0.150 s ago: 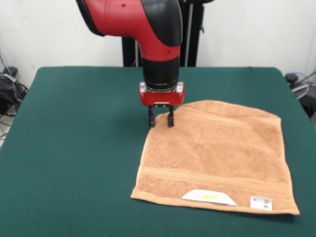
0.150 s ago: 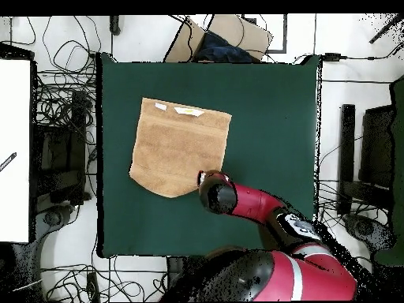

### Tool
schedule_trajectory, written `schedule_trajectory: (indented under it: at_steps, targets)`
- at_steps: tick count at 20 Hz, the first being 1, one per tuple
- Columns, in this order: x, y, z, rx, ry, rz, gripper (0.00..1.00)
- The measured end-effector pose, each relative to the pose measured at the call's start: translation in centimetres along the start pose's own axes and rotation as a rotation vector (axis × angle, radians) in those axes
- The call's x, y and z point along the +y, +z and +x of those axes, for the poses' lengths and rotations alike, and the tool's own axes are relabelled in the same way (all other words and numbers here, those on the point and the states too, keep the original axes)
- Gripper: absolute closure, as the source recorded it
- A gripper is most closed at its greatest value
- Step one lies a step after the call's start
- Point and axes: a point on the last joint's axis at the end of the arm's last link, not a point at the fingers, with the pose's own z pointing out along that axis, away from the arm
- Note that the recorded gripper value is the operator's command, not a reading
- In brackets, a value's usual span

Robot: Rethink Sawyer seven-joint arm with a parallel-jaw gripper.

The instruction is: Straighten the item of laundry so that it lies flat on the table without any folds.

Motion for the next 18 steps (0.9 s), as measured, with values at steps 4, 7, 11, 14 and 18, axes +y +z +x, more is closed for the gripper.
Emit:
schedule_trajectory:
  at_steps: [4,7,11,14,18]
  targets:
    - [0.1,0.0,0.0,-0.003,-0.008,-0.004,1.0]
    - [0.2,0.0,0.0,-0.004,-0.012,-0.004,1.0]
    - [0.2,-0.1,0.0,-0.004,-0.013,-0.004,1.0]
    - [0.2,-0.4,-0.1,-0.002,-0.017,-0.001,1.0]
    - [0.7,-1.9,-0.4,0.035,-0.039,0.007,1.0]
